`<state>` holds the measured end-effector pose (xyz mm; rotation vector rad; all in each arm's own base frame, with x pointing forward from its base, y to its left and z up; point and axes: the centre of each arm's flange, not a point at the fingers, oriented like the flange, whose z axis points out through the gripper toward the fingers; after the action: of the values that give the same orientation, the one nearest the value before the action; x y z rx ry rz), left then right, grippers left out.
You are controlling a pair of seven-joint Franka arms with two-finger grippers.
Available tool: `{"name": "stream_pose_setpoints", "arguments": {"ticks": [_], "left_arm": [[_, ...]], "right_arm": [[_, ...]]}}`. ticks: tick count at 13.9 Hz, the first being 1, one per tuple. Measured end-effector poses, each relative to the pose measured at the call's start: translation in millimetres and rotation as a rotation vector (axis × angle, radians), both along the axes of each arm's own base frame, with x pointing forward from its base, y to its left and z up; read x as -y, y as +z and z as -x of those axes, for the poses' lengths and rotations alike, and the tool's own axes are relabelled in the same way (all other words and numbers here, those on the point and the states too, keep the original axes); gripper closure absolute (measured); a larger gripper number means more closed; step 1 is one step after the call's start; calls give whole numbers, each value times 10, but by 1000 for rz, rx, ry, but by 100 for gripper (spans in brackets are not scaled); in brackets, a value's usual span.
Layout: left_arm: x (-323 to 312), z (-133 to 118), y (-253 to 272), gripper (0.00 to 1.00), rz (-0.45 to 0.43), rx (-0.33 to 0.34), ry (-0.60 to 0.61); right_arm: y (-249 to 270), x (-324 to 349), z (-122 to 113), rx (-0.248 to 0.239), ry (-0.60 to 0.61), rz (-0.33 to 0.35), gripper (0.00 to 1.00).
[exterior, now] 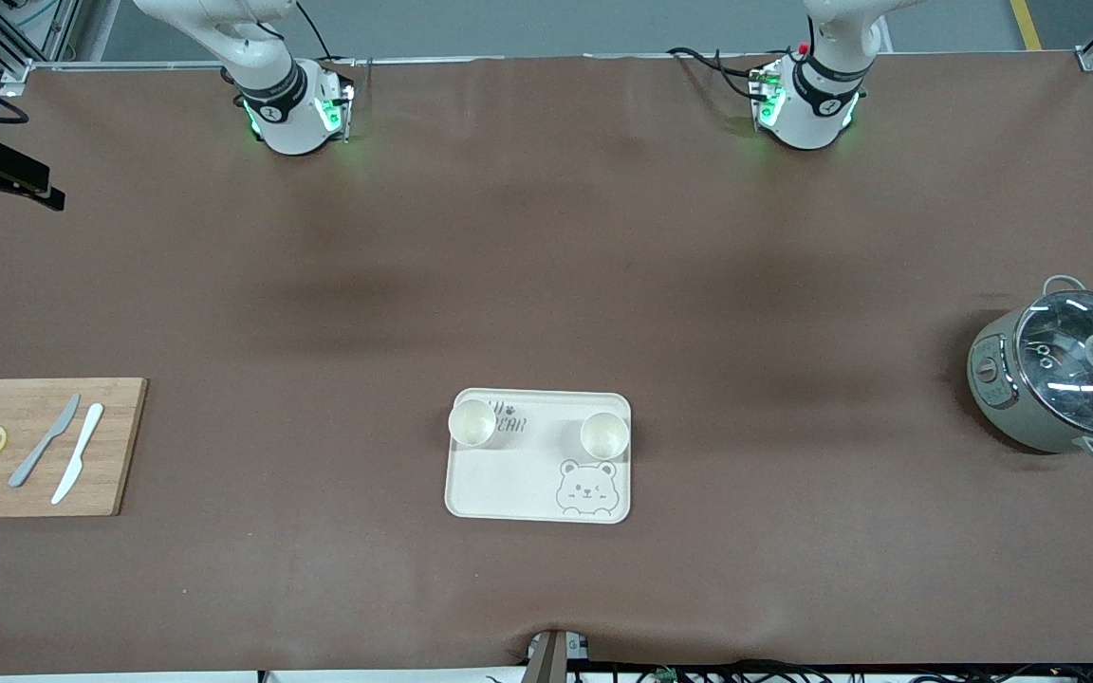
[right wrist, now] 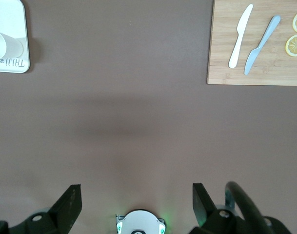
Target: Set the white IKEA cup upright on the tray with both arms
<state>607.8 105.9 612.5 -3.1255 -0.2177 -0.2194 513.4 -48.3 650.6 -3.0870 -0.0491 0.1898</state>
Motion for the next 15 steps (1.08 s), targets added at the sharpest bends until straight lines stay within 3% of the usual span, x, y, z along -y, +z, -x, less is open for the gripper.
{"name": "stream_pose_setpoints", "arguments": {"ticks": [9,15], "left_arm": [[268,380,600,0,-14,-8,-28],[569,639,653,0,-18,-65,-67]], "right_arm": [[28,76,19,3,-10,43,0],[18,58,33,-9,-7,42,0]]}}
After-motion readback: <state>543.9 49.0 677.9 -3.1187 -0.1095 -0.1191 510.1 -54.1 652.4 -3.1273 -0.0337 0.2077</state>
